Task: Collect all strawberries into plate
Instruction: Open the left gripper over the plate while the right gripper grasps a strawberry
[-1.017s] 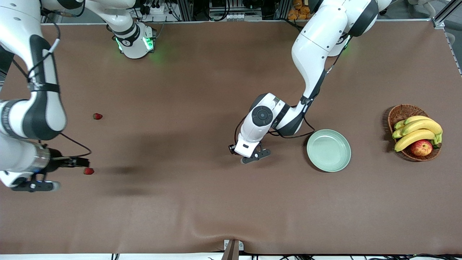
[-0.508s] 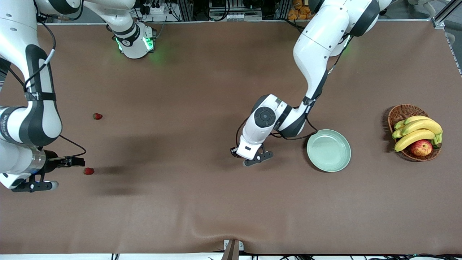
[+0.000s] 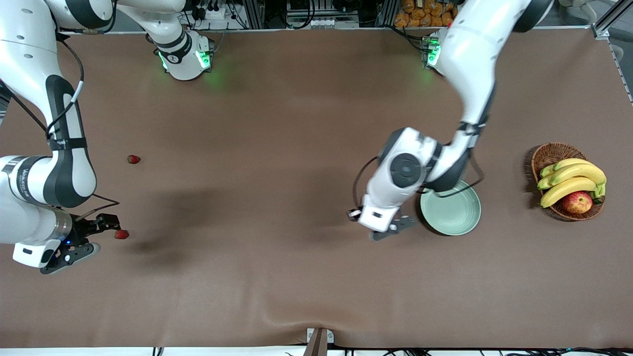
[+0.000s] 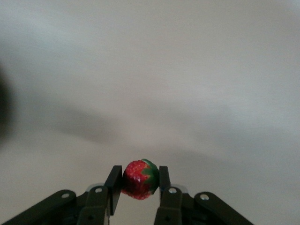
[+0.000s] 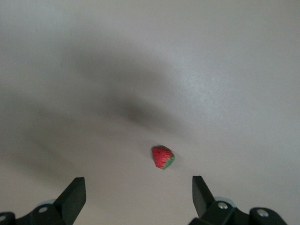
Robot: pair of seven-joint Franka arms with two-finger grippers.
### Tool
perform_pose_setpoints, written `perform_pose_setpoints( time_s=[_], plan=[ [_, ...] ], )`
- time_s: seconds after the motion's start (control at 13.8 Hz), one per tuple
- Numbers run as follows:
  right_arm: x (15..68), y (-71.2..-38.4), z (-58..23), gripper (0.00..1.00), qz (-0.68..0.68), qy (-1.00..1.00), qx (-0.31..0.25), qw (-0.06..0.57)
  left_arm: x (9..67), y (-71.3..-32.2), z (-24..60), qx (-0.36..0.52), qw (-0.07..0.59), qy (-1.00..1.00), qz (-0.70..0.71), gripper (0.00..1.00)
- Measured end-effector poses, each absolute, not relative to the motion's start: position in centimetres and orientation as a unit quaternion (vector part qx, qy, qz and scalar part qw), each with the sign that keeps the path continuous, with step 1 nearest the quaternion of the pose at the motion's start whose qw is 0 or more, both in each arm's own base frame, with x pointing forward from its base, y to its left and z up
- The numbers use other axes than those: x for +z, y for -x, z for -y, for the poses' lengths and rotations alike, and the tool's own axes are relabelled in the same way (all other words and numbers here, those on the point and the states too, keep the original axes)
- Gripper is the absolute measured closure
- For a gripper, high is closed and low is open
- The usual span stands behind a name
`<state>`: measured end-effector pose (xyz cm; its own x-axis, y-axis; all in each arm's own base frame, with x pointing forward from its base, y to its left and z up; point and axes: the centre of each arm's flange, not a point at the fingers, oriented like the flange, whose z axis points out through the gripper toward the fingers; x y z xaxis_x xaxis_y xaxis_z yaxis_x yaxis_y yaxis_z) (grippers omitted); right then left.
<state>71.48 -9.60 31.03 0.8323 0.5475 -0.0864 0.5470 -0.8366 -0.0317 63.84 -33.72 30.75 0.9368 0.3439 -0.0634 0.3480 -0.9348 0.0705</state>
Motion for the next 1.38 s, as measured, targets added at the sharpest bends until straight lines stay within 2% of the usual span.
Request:
perform_pose_setpoints(
  time_s=[0.22,0.44,0.73,0.87,0.94,1.16,1.38],
  plan=[
    [26.6,-71.3,13.4,0.00,0.370,0.928,0.047,0.004,32.1,-64.4,25.3,-0.060,0.016,-0.988,-0.144,0.63],
    [23.4,-71.7,14.5,0.00,0.462,0.886,0.030,-0.001,29.5,-63.9,18.5,-0.090,0.001,-0.987,-0.134,0.63],
    [21.6,-72.1,13.3,0.00,0.545,0.838,0.012,-0.009,25.5,-63.2,14.5,-0.090,-0.018,-0.987,-0.134,0.63],
    [19.6,-71.3,13.0,0.00,0.552,0.833,0.016,-0.003,23.8,-62.9,13.3,-0.088,-0.017,-0.986,-0.138,0.63],
    [18.6,-70.9,12.9,0.00,0.553,0.833,0.021,0.001,23.4,-62.9,12.7,-0.088,-0.016,-0.986,-0.137,0.59],
    [17.7,-70.3,12.8,0.00,0.554,0.832,0.026,0.006,24.2,-63.6,10.5,-0.081,-0.012,-0.986,-0.149,0.29],
    [17.7,-70.3,12.7,0.00,0.556,0.831,0.026,0.006,27.7,-64.2,10.1,-0.065,-0.008,-0.987,-0.148,0.01]
  ],
)
